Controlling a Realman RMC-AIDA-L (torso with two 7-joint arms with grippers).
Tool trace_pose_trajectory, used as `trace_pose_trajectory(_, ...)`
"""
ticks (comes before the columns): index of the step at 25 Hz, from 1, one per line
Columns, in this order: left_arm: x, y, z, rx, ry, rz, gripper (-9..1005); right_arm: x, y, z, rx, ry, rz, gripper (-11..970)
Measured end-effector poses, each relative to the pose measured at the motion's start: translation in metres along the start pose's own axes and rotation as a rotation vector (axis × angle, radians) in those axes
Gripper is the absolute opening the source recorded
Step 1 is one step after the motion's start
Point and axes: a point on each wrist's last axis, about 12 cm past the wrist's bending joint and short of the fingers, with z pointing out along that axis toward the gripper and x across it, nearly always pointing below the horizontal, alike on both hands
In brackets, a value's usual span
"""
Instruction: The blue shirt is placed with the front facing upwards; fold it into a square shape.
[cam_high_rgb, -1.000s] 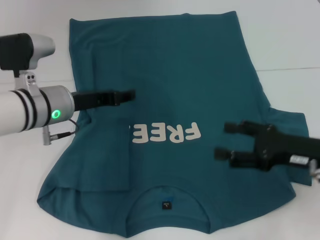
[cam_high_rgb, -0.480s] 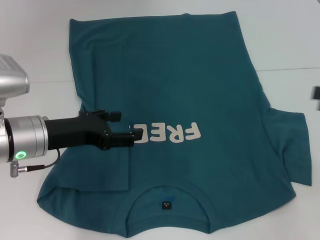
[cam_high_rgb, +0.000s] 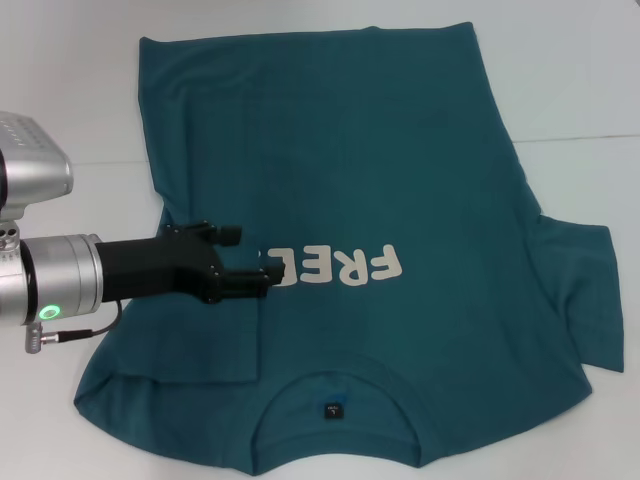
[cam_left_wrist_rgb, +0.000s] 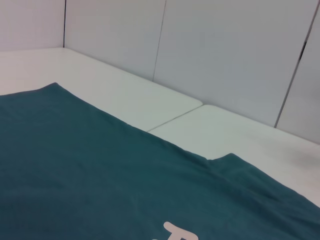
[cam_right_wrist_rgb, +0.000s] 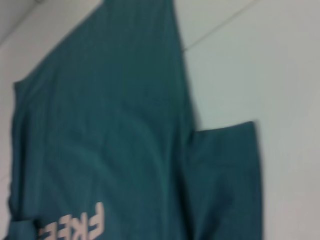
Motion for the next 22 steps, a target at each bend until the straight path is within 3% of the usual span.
trace_pose_trajectory(8,0.003,0.001,0.001,-0.008,0.022,0.009,885,0.003,-0.012,0.021,0.056,0.042,0.026,942)
trace_pose_trajectory(22,0.015,0.001,0.007,-0.021,0.038,0.004,885,0.007,-0.005,0.057,0.067,0.110,0.007,941)
